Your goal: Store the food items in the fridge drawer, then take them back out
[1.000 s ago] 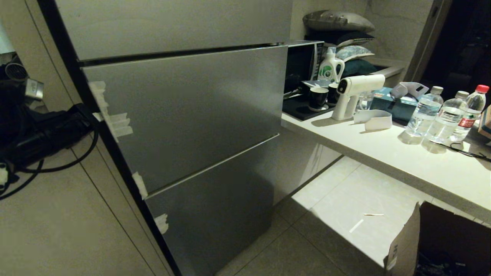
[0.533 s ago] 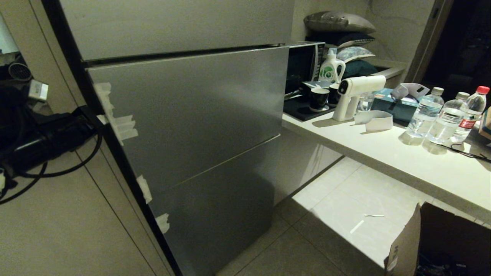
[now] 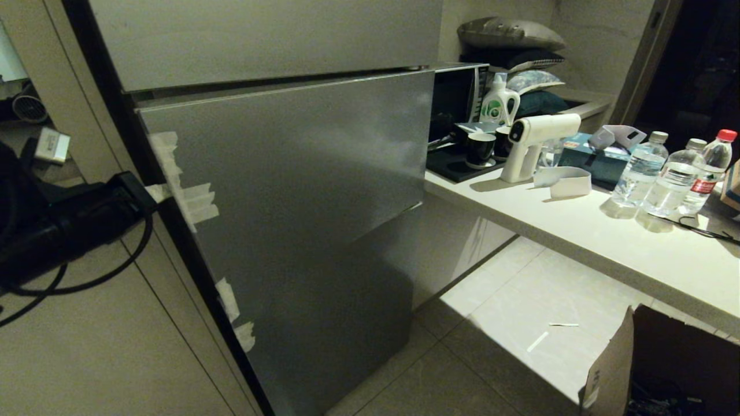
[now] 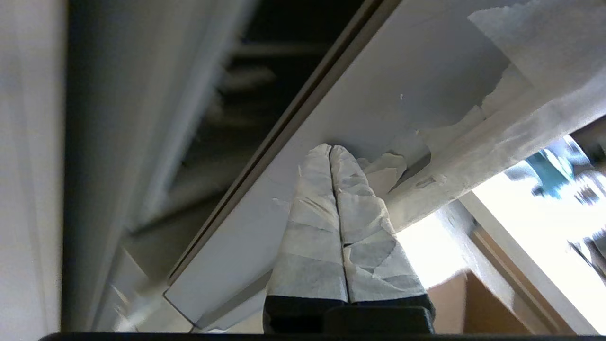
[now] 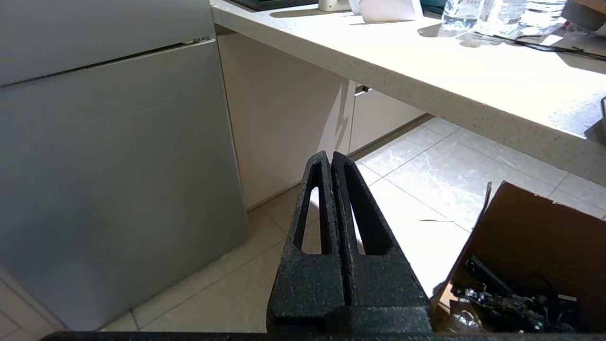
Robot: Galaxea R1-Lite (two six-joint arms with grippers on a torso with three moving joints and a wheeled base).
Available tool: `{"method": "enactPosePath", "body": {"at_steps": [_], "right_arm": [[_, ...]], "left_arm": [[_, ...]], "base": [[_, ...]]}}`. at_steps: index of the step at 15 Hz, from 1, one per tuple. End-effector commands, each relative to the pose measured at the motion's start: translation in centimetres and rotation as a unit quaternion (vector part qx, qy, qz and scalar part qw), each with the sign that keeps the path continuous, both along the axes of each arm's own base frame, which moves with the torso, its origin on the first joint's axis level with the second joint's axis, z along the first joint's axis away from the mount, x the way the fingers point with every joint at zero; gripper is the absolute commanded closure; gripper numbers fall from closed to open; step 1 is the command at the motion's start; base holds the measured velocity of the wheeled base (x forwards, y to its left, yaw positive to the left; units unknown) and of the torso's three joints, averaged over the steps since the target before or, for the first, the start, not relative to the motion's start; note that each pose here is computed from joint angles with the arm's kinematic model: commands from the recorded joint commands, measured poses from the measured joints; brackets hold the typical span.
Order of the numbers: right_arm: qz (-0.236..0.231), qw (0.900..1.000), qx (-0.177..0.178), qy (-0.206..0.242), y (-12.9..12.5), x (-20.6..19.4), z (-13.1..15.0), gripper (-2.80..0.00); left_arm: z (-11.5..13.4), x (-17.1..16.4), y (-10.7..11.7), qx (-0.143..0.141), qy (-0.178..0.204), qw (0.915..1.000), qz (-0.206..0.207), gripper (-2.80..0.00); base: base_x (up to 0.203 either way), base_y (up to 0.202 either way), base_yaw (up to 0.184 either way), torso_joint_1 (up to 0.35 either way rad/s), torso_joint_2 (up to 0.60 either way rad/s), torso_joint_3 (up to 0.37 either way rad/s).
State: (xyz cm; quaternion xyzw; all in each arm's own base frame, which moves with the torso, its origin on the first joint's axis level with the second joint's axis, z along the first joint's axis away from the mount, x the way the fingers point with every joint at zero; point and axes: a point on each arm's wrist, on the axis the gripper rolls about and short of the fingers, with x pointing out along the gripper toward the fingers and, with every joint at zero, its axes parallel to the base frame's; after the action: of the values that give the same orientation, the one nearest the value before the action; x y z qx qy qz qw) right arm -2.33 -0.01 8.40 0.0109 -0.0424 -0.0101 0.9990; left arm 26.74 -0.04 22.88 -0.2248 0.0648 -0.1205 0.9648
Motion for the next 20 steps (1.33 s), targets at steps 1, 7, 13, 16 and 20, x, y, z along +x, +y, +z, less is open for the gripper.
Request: {"method": "enactPosePath", "body": {"at_steps": [1, 7, 13, 16, 20], "right_arm": [[0.000, 1.000, 0.000, 0.015, 0.0, 0.2, -0.8, 0.00], [0.001, 1.000, 0.000, 0.015, 0.0, 0.2, -0.8, 0.00], [0.000, 1.000, -0.002, 0.015, 0.0, 0.2, -0.8, 0.00], [0.000, 1.000, -0.002, 0.015, 0.0, 0.2, -0.8, 0.00], [0.000, 1.000, -0.002, 0.015, 0.0, 0.2, -0.8, 0.00]], "left_arm": [[0.9, -3.3, -1.8, -0.002, -0.024, 0.9990, -0.037, 0.00], [1.5, -14.6, -4.9, -0.015, -0.099, 0.9791, -0.177, 0.00], [-0.2, -23.8, -1.7, -0.020, -0.125, 0.9769, -0.173, 0.00], [-0.6, -24.5, -1.0, 0.020, -0.086, 0.9931, -0.077, 0.00], [-0.6, -24.7, 0.0, 0.133, -0.073, 0.9840, 0.094, 0.00]], "base": [[0.000, 0.000, 0.000, 0.000, 0.00, 0.000], [0.000, 0.000, 0.000, 0.000, 0.00, 0.000], [0.000, 0.000, 0.000, 0.000, 0.00, 0.000], [0.000, 0.000, 0.000, 0.000, 0.00, 0.000], [0.000, 0.000, 0.000, 0.000, 0.00, 0.000]]}}
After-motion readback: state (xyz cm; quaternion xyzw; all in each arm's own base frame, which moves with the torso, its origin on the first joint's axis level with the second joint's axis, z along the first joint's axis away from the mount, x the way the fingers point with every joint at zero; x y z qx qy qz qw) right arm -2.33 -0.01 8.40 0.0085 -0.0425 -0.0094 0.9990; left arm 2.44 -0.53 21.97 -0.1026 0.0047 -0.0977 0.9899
